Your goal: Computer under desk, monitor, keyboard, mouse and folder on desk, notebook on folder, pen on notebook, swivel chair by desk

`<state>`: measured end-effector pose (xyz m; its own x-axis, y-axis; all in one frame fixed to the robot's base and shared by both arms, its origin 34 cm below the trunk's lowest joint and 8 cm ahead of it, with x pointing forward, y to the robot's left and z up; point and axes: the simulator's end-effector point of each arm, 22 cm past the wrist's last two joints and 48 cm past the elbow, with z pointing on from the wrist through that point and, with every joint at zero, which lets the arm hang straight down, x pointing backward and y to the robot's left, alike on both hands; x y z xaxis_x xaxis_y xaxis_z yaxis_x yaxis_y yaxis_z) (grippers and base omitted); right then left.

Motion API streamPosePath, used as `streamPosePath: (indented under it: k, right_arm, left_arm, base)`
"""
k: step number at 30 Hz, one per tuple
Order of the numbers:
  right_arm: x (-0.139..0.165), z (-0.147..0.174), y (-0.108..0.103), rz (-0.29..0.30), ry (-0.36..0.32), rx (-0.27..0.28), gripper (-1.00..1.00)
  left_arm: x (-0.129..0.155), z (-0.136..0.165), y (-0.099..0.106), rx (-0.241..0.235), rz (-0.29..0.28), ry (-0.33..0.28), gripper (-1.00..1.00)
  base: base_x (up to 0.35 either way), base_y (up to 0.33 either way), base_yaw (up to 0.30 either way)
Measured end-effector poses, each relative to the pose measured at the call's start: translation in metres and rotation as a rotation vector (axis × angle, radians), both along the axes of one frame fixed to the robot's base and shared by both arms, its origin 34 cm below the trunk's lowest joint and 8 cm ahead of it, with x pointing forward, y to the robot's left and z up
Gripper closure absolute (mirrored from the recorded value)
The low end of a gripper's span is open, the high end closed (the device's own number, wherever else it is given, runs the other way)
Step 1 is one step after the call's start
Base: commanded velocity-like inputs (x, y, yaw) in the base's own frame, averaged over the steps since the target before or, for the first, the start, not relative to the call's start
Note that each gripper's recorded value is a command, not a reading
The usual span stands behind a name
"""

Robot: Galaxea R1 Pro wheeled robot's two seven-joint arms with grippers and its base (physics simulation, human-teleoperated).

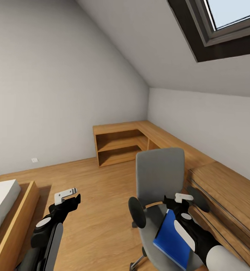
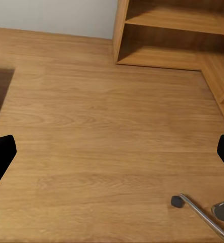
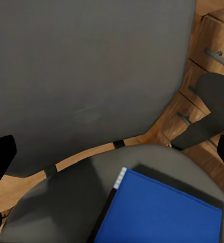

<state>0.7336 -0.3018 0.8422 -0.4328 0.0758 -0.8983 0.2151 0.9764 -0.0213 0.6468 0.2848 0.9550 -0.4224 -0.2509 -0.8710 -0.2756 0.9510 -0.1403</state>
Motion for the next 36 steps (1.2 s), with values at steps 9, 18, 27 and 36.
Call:
streamPosePath:
  k: [9, 18, 27, 36]
  right_arm:
    - [-0.006, -0.033, -0.008, -0.005, 0.110, -0.013, -1.00]
    - [0.024, -0.030, -0.033, -0.039, 0.229, -0.050, -1.00]
    - [0.032, -0.046, -0.043, -0.022, 0.338, -0.032, -1.00]
    - [0.041, -0.061, -0.026, 0.070, 0.288, 0.035, -1.00]
  left_arm:
    - [0.001, -0.011, 0.000, 0.000, 0.000, 0.001, -1.00]
    - [0.003, -0.023, 0.000, 0.000, -0.001, 0.001, -1.00]
    - [0.004, -0.035, -0.001, 0.000, -0.003, 0.000, -1.00]
    - [0.005, -0.048, -0.001, 0.000, -0.003, 0.000, -1.00]
  base:
    - [0.000, 0.000, 0.000]
    - [0.000, 0.000, 0.000]
    - [0.000, 0.000, 0.000]
    - [0.000, 0.000, 0.000]
